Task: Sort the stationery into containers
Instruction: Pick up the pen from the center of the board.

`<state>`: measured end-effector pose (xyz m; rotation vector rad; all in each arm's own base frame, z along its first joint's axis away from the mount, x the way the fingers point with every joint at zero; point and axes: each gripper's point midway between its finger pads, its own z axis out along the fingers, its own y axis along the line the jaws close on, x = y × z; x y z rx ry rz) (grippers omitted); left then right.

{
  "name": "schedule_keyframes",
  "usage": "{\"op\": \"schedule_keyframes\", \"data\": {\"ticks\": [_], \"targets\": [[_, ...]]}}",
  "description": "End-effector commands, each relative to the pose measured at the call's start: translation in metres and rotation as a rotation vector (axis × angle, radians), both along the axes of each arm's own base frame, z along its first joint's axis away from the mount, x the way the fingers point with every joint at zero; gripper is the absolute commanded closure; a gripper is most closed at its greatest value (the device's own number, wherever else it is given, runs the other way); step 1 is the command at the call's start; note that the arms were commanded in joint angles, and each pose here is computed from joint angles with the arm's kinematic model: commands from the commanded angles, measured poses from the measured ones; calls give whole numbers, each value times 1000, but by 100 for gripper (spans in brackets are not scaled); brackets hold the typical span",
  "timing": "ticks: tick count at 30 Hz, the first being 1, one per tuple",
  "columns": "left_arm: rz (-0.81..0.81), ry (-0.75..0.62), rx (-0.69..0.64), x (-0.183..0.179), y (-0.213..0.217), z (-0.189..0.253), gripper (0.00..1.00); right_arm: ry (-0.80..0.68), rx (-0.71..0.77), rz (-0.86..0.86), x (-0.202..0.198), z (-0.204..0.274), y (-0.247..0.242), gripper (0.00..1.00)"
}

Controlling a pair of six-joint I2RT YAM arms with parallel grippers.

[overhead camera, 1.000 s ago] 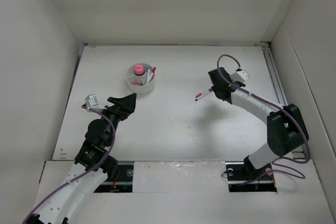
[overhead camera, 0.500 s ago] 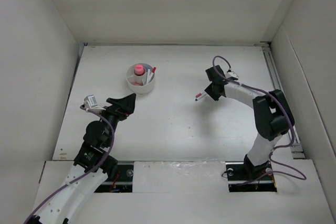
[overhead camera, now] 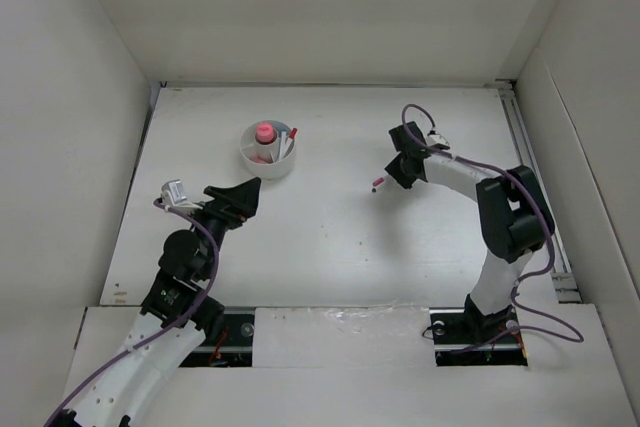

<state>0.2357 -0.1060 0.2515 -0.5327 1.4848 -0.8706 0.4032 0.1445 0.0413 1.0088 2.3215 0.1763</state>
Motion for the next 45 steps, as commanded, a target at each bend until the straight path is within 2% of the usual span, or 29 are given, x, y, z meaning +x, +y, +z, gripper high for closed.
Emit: {"op": "schedule_keyframes", "data": {"ticks": [1,7,15,22,27,32,34,35,36,39,45], "targets": [[-19,-35,0,1,-4,8,0,-38,-17,-29,16,10,-3,61],[-10,-33,0,1,-2,9,0,5,-62,-31,14,6,-9,70],[-10,-33,0,-1,-1,11,0,57,-104,10,4,-1,-2,75],[1,-49,-10,-3,3,18,0,96,-91,165,-12,-7,44,85],[10,-41,-6,-3,4,16,0,94,-74,250,-35,-4,72,85],[1,-41,-5,-3,3,16,0,86,-73,275,-59,2,77,85],[1,-41,-5,-3,3,16,0,82,-80,270,-58,2,76,79],[1,-49,-10,-3,3,18,0,77,-91,264,-56,2,73,74],[1,-49,-10,-3,3,18,0,65,-94,259,-53,6,74,61],[1,-49,-10,-3,3,18,0,74,-121,245,-42,2,65,49],[1,-49,-10,-3,3,18,0,120,-132,251,-33,-21,62,48]]}}
